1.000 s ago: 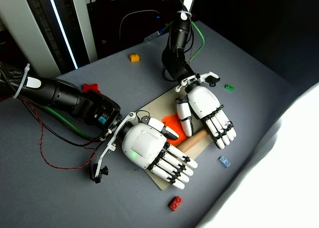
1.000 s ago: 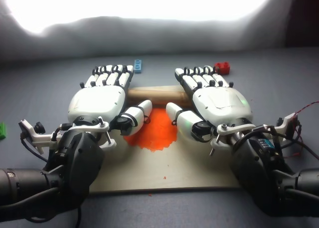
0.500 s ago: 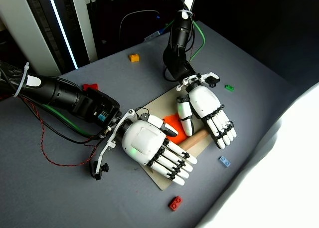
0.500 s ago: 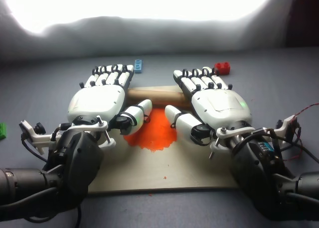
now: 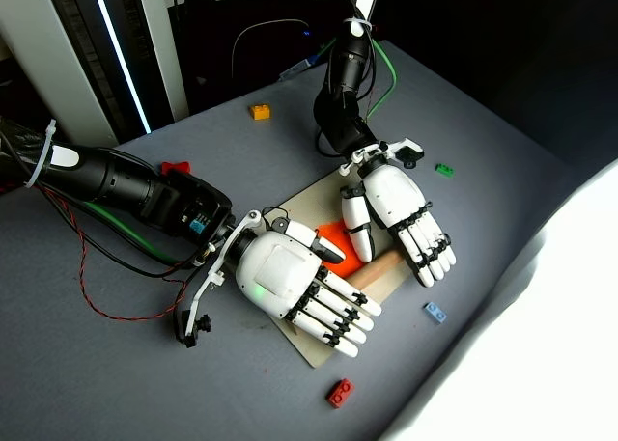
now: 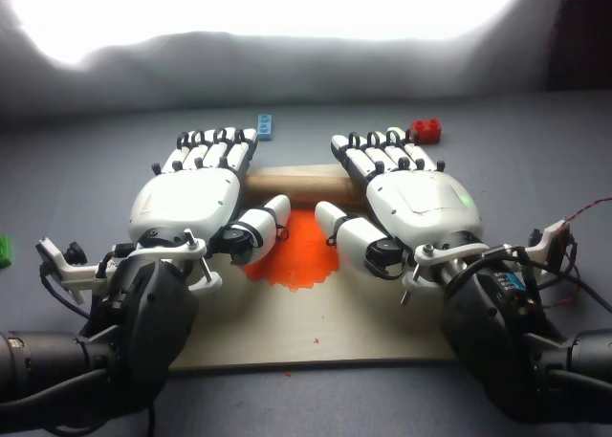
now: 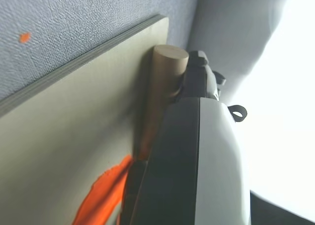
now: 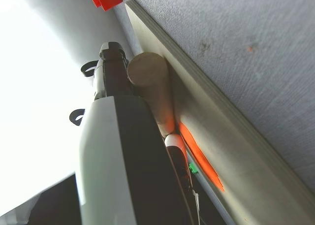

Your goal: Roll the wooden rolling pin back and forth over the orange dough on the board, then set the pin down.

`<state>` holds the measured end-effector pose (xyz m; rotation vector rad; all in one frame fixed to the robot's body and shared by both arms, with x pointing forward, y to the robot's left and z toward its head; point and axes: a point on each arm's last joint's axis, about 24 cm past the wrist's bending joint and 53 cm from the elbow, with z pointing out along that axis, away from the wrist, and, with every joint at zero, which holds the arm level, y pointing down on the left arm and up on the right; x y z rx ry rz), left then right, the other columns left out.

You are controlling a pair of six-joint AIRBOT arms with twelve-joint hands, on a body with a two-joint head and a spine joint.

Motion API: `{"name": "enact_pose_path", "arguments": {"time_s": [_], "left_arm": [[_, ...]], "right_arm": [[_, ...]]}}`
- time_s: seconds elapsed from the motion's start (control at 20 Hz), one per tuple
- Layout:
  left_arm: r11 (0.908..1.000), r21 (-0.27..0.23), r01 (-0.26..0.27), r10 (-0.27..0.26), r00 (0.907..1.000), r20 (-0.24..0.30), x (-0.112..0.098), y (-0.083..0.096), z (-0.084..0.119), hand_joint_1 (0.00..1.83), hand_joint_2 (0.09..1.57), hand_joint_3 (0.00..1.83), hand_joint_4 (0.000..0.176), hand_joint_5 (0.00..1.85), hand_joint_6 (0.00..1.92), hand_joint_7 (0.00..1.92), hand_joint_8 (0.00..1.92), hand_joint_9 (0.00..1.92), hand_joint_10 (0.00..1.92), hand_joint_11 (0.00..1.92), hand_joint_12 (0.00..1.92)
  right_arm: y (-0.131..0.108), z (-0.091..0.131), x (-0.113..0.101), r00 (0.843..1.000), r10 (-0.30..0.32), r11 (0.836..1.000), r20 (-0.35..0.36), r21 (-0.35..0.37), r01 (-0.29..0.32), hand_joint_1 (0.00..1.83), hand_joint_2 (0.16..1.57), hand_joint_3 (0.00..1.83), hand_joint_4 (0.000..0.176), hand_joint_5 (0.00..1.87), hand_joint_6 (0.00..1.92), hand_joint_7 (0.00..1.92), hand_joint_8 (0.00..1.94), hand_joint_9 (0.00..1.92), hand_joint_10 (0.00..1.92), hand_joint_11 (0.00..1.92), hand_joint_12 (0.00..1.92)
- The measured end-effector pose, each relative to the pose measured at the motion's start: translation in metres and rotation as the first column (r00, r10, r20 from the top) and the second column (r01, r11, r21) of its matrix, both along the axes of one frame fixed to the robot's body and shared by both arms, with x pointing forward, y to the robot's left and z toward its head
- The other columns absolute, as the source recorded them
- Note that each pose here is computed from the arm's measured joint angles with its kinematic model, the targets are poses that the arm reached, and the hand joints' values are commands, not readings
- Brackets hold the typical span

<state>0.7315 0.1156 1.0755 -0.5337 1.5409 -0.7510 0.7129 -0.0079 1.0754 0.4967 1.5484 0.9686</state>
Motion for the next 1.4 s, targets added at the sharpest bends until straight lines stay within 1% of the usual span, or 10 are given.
{"name": "enact_pose_path", "arguments": {"time_s": [0.25,0.35,0.5,0.6,0.65,0.95,1.05,1.2,1.25,1.4], "left_arm": [[0.9999,-0.011,0.001,-0.001,1.0000,-0.001,-0.002,-0.001,0.000,0.00,1.49,0.02,0.000,0.00,0.00,0.02,0.01,0.00,0.00,0.00,0.00],[1.0000,-0.008,0.002,-0.002,1.0000,-0.001,-0.004,0.000,-0.001,0.00,1.49,0.01,0.000,0.05,0.01,0.11,0.01,0.07,0.02,0.00,0.00],[0.9999,-0.010,0.003,-0.003,1.0000,0.003,-0.007,0.000,-0.002,0.00,1.50,0.01,0.000,0.09,0.02,0.18,0.03,0.14,0.04,0.04,0.02],[1.0000,-0.006,0.005,-0.005,1.0000,0.002,-0.010,0.002,-0.002,0.00,1.51,0.00,0.000,0.14,0.01,0.24,0.02,0.20,0.01,0.00,0.26],[1.0000,-0.005,0.004,-0.004,1.0000,0.001,-0.010,0.003,-0.003,0.00,1.51,0.00,0.000,0.15,0.02,0.25,0.02,0.21,0.01,0.00,0.28],[1.0000,-0.008,0.004,-0.004,1.0000,0.003,-0.012,0.004,-0.002,0.00,1.51,0.00,0.000,0.16,0.02,0.25,0.02,0.22,0.01,0.00,0.29],[1.0000,-0.008,0.004,-0.004,1.0000,0.003,-0.012,0.004,-0.002,0.00,1.52,0.00,0.000,0.18,0.02,0.27,0.02,0.22,0.01,0.00,0.33],[0.9999,-0.011,0.006,-0.006,1.0000,0.002,-0.014,0.003,-0.001,0.00,1.51,0.00,0.000,0.19,0.01,0.26,0.01,0.22,0.01,0.00,0.37],[0.9999,-0.012,0.006,-0.006,1.0000,0.001,-0.014,0.003,-0.001,0.00,1.51,0.00,0.000,0.18,0.01,0.24,0.00,0.20,0.00,0.00,0.33],[0.9999,-0.011,0.009,-0.009,1.0000,-0.002,-0.015,0.004,0.000,0.00,1.51,0.00,0.000,0.19,0.01,0.26,0.01,0.21,0.01,0.00,0.34]], "right_arm": [[0.000,0.001,0.000,1.000,0.000,1.000,0.003,0.000,0.000,0.00,1.47,0.00,0.000,0.18,0.03,0.18,0.02,0.11,0.02,0.04,0.03],[0.000,0.001,0.000,1.000,0.001,1.000,0.003,0.000,-0.001,0.00,1.47,0.00,0.000,0.26,0.01,0.25,0.03,0.18,0.01,0.00,0.28],[-0.001,0.002,0.000,1.000,-0.002,1.000,0.006,0.002,0.002,0.00,1.46,0.00,0.000,0.30,0.01,0.31,0.02,0.25,0.02,0.00,0.46],[0.000,0.002,0.000,1.000,-0.001,1.000,0.010,0.003,0.001,0.00,1.46,0.00,0.000,0.33,0.02,0.35,0.02,0.30,0.03,0.00,0.62],[-0.001,0.003,0.000,1.000,-0.003,1.000,0.011,0.003,0.003,0.00,1.46,0.00,0.000,0.34,0.02,0.37,0.02,0.32,0.04,0.00,0.66],[0.000,0.004,-0.001,1.000,-0.001,1.000,0.015,0.004,0.001,0.00,1.46,0.00,0.000,0.35,0.02,0.37,0.02,0.32,0.04,0.00,0.67],[0.000,0.004,-0.002,1.000,-0.002,1.000,0.013,0.009,0.002,0.00,1.46,0.00,0.000,0.36,0.02,0.38,0.01,0.33,0.04,0.00,0.74],[0.000,0.002,-0.008,1.000,0.002,1.000,0.019,0.003,-0.002,0.00,1.46,0.00,0.000,0.34,0.01,0.36,0.00,0.31,0.02,0.00,0.67],[0.001,0.003,-0.009,1.000,0.001,1.000,0.020,-0.001,-0.001,0.00,1.46,0.00,0.000,0.37,0.02,0.38,0.01,0.34,0.03,0.00,0.74],[0.001,0.002,-0.012,1.000,0.003,1.000,0.020,-0.003,-0.003,0.00,1.46,0.00,0.000,0.37,0.02,0.38,0.00,0.33,0.02,0.00,0.68]]}}
